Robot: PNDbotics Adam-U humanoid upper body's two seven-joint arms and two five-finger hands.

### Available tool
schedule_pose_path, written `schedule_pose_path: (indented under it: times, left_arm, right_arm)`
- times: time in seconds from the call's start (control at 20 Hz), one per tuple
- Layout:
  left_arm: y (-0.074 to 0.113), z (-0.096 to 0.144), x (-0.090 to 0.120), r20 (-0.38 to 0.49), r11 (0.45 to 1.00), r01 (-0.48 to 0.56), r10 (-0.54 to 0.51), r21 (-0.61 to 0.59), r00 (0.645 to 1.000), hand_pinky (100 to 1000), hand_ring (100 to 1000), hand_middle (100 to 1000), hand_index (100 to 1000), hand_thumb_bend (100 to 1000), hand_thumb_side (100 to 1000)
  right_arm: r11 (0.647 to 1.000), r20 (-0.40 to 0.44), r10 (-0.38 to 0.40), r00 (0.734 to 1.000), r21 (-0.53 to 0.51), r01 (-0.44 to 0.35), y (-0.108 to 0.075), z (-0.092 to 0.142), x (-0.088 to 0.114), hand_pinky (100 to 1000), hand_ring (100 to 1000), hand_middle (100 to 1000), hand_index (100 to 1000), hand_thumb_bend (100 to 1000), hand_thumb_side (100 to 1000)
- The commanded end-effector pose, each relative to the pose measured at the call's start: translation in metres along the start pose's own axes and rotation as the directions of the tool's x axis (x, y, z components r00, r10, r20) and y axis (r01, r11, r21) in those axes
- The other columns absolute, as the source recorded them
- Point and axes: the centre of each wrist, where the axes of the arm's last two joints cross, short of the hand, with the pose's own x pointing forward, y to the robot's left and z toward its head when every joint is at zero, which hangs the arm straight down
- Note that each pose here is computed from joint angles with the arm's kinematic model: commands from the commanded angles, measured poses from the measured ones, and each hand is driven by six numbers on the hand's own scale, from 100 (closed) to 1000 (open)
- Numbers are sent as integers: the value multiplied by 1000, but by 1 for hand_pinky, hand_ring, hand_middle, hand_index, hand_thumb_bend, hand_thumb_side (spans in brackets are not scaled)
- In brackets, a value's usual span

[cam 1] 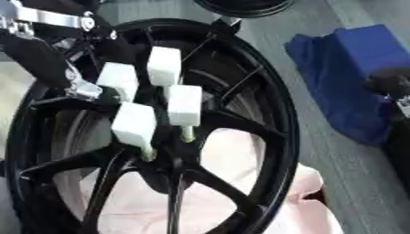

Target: Pull the pin out of the wheel hub.

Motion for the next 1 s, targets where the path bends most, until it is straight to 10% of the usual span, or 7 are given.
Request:
schedule_pose_path:
  times: [0.05,1.0]
  left_arm:
    - [4,6,3,-11,1000,30,-29,6,999,888,790,738,838,462,411]
    - [6,7,4,-24,999,24,-23,23,999,834,682,579,734,265,308]
  right_arm:
    - [1000,24,10,1000,8,-10,-1,-3,8,801,683,634,601,351,474]
    - [1000,15,0,1000,-10,0,-1,-2,7,799,684,632,599,356,474]
